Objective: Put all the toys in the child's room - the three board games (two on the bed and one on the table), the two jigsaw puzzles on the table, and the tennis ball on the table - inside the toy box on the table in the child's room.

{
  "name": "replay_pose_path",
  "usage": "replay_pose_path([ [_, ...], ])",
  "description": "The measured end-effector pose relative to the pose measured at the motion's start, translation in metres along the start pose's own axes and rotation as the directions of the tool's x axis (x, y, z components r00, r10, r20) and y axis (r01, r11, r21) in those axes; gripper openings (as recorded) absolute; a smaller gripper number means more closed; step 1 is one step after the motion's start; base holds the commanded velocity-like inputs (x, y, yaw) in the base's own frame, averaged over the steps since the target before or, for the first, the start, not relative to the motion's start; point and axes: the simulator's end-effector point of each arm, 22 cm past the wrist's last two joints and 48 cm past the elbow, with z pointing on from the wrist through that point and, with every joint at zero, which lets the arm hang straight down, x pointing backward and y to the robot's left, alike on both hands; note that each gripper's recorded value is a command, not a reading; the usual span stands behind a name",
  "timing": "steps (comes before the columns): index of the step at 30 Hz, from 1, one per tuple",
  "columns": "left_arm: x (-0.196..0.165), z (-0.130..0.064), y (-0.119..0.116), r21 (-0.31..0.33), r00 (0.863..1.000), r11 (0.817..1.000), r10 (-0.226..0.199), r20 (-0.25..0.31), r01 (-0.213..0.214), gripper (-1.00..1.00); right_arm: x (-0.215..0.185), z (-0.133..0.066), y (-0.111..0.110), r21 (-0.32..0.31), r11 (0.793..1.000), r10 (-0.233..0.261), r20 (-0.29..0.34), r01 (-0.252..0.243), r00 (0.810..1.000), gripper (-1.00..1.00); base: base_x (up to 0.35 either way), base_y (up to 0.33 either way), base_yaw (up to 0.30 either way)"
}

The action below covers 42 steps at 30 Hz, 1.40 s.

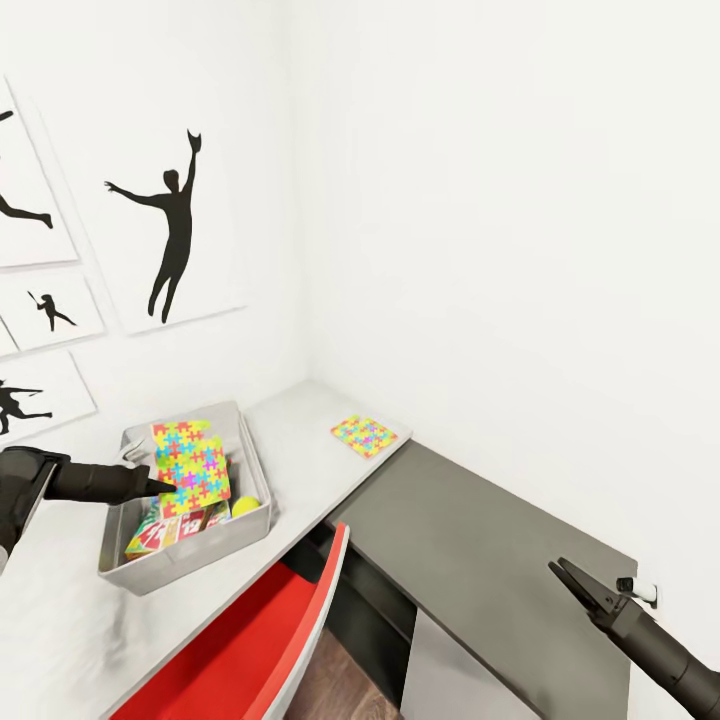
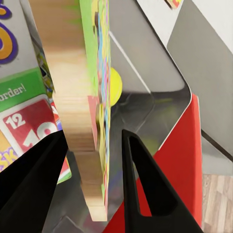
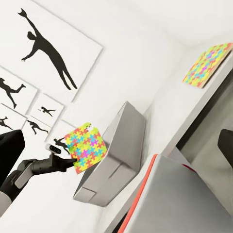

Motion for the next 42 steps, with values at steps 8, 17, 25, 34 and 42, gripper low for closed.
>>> replay_pose_path([
  [8,-0.006,-0.003,-0.003,-0.004,1.0,1.0,0.019,0.011,-0.019,1.0,0.0,0.0,0.0,-0.001,1.0,0.0,0.0,0.0,1.0,1.0,0.0,0.0,0.0],
  [17,-0.007,-0.005,-0.002,-0.008,1.0,1.0,0.022,0.013,-0.022,1.0,0.0,0.0,0.0,-0.001,1.0,0.0,0.0,0.0,1.0,1.0,0.0,0.0,0.0],
  [25,-0.009,-0.011,0.001,-0.015,0.999,1.0,0.026,0.021,-0.026,1.0,0.0,0.0,0.0,0.0,1.0,0.0,0.0,0.0,1.0,1.0,0.0,0.0,0.0],
  [34,-0.035,-0.082,-0.024,0.129,0.992,0.989,0.061,0.11,-0.075,1.0,0.0,0.0,0.0,0.0,1.0,-0.002,0.002,0.002,1.0,1.0,0.0,0.0,0.0],
  [42,-0.062,-0.15,-0.014,0.159,0.955,0.984,0.029,0.297,-0.079,1.0,0.0,0.0,0.0,-0.001,1.0,-0.001,0.002,0.001,1.0,1.0,0.0,0.0,0.0],
])
